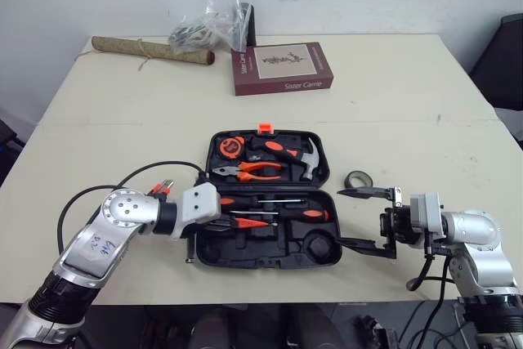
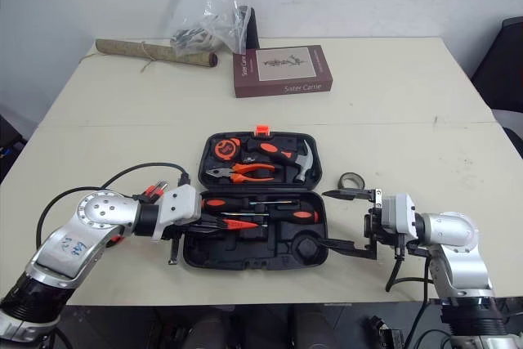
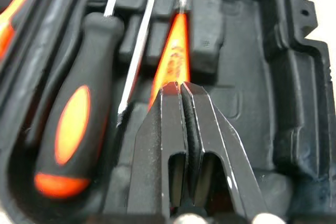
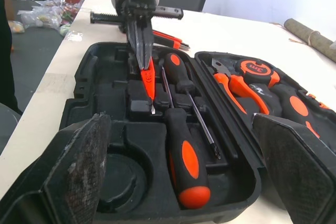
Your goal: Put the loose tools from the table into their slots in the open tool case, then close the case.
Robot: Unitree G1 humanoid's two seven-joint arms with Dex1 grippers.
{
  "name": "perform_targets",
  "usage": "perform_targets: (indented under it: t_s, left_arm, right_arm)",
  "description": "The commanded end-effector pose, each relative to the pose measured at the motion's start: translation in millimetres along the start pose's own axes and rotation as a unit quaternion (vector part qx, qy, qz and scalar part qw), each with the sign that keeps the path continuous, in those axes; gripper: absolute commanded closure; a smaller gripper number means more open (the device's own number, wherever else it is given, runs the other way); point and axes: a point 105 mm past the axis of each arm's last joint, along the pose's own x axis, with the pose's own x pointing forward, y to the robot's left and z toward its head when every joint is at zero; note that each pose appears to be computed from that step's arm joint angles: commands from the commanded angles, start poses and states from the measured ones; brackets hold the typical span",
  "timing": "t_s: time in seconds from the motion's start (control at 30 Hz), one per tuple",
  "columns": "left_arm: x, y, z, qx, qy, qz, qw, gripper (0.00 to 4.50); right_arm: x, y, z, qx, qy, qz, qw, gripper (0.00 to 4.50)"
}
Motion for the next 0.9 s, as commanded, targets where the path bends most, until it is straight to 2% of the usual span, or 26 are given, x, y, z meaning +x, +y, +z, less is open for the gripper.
perform_targets:
  t_s: [0.03, 0.17, 0.47, 0.63, 0.9]
  left_arm:
    - [5.2, 0.5, -27.0, -0.024, 0.055, 0.013, 0.998, 4.46]
    - [8.1, -4.1, -29.0, -0.039, 0.055, 0.003, 0.998, 4.46]
    - [-2.4, 2.8, 5.3, -0.024, -0.069, 0.023, 0.997, 4.46]
    - [-3.0, 5.3, 0.0, -0.023, -0.055, 0.031, 0.998, 4.46]
    - [3.1, 6.9, -4.4, -0.035, -0.064, 0.037, 0.997, 4.46]
  right_arm:
    - [-0.8, -1.1, 8.4, -0.016, 0.000, -0.002, 1.000, 0.00]
    - [0.9, -1.1, 10.9, -0.016, 0.000, -0.004, 1.000, 0.00]
    - [-2.2, -4.0, 13.3, -0.012, 0.007, -0.008, 1.000, 0.00]
    - [0.3, -3.5, 12.1, -0.008, 0.007, -0.005, 1.000, 0.00]
    - [0.4, -1.0, 10.6, 0.000, 0.008, -0.003, 1.000, 0.00]
